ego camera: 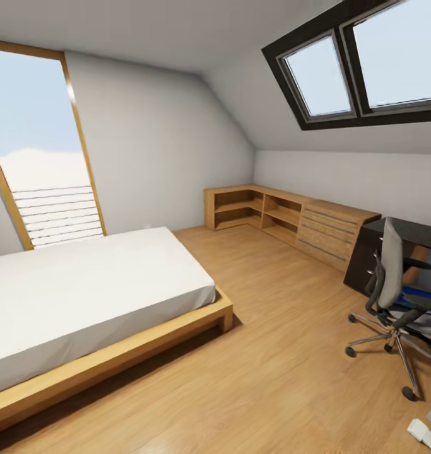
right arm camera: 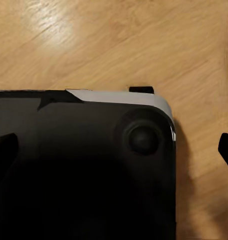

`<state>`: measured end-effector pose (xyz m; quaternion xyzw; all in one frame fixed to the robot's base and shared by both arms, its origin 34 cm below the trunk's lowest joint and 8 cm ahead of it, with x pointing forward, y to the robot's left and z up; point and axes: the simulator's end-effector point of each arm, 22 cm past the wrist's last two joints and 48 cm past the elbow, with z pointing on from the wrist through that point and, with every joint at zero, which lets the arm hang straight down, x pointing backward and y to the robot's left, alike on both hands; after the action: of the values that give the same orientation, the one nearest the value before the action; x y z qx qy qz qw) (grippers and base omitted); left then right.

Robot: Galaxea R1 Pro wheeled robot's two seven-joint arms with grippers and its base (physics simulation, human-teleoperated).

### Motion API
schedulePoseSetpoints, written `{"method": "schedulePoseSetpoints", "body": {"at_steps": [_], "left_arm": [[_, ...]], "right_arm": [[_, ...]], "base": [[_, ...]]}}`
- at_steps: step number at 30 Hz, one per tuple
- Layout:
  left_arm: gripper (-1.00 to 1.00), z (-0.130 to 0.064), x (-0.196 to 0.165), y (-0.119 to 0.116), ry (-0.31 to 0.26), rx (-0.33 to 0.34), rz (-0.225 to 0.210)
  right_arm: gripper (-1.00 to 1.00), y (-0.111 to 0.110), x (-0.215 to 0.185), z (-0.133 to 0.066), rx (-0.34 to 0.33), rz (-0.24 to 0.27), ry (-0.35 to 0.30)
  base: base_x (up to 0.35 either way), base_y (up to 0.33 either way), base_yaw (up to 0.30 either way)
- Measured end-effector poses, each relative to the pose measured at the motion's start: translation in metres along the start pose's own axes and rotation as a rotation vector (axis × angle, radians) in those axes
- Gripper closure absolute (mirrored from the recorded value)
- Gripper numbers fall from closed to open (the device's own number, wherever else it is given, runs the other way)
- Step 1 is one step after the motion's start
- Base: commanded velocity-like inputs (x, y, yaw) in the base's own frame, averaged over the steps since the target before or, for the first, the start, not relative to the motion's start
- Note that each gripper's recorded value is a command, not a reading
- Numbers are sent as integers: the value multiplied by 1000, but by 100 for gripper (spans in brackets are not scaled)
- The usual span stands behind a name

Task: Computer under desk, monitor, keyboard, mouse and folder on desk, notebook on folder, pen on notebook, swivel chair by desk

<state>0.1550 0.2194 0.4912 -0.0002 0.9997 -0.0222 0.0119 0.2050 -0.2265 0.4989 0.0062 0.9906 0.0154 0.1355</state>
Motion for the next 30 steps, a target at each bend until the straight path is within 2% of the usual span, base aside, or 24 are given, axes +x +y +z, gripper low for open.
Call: {"method": "schedulePoseSetpoints", "body": {"at_steps": [3,4,5,9,13,16,18,19,20,21,23,24,25,26,30], "left_arm": [[-100,-5,-18,-1,-38,1,0],[-100,-8,-41,-1,-85,1,0],[-100,-10,-53,-1,-111,1,-1],[-100,-17,-96,-1,-202,1,-1],[-100,-35,-140,-1,-298,1,-1],[-100,-52,-178,-2,-389,1,-1],[-100,-75,-221,-5,-498,3,-10],[-100,-87,-239,-11,-546,12,-25],[-100,-93,-247,-15,-565,19,-34],[-100,-103,-260,-24,-600,39,-73],[-100,-111,-267,-29,-619,60,-122],[-100,-111,-266,-33,-616,85,-192],[-100,-118,-272,-22,-678,79,-228],[-100,-128,-282,-17,-742,69,-237],[-100,-141,-290,-7,-814,52,-243]], "right_arm": [[-100,0,-14,-4,0,0,-51],[-100,-1,-43,-5,1,-2,-138],[-100,-2,-59,-7,1,-3,-181],[-100,-4,-83,-8,2,-6,-246],[-100,-8,-109,-15,7,-10,-304],[-100,-16,-131,-22,16,-13,-350],[-100,-28,-146,-27,33,-19,-382],[-100,-34,-152,-30,40,-22,-398],[-100,-36,-156,-32,43,-23,-407],[-100,-40,-164,-37,48,-25,-441],[-100,-42,-172,-44,51,-26,-479],[-100,-41,-177,-49,49,-31,-513],[-100,-41,-164,-48,46,-38,-496],[-100,-40,-161,-49,46,-39,-492],[-100,-40,-160,-53,46,-39,-489]], "base": [[0,0,-277],[0,0,-257],[0,0,-264],[0,0,-281],[0,0,-289],[0,0,-292],[0,0,-293],[0,0,-293],[0,0,-293],[0,0,-293],[0,0,-192],[0,0,-18],[0,0,-7],[0,0,-6],[0,0,-30]]}}
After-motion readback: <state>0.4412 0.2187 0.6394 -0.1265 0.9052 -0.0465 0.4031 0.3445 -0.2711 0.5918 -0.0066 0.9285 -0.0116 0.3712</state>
